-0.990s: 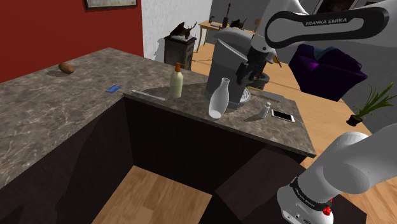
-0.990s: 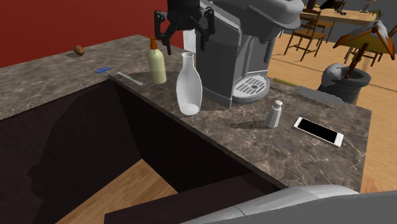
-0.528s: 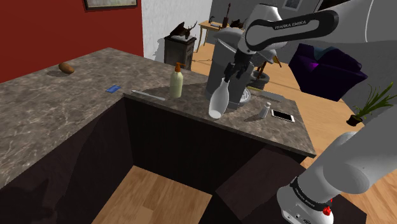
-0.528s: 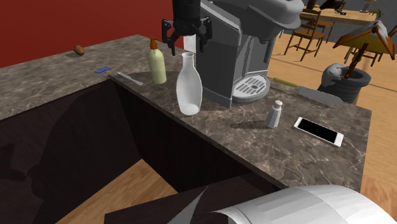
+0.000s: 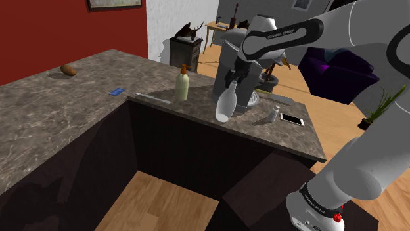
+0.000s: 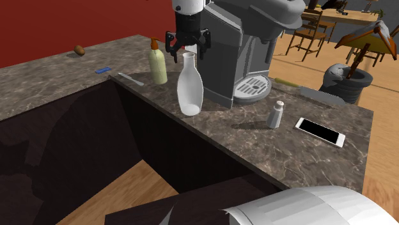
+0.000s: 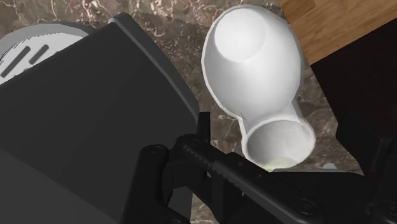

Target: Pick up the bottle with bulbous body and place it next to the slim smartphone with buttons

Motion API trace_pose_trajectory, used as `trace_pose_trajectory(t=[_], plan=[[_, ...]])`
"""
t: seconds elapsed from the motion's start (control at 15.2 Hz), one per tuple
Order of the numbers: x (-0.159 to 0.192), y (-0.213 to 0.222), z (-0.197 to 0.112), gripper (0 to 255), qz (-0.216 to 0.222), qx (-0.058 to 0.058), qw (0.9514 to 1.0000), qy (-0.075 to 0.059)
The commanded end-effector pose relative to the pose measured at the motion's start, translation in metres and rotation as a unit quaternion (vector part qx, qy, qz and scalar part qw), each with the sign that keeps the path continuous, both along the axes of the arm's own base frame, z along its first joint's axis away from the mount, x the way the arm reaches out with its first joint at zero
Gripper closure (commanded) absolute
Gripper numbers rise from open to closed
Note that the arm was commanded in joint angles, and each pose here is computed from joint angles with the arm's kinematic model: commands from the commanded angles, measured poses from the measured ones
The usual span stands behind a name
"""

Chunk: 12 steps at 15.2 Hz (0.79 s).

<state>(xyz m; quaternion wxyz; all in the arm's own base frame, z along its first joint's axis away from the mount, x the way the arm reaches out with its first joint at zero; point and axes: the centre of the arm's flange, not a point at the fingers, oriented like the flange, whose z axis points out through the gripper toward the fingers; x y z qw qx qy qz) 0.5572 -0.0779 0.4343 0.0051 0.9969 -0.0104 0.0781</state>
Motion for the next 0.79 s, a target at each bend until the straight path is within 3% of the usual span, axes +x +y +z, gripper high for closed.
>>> trace_pose_trajectory(t=[0.0,0.53,0.59,0.73], plan=[[0.0026,-0.0008,-0.0107,0,0.0,0.0,1.0,0.0],[0.0031,-0.0008,-0.0137,0,0.0,0.0,1.0,0.0],[0.0031,-0.0008,-0.0137,255,0.0,0.0,1.0,0.0],[0.0031,-0.0008,-0.0137,255,0.0,0.0,1.0,0.0]])
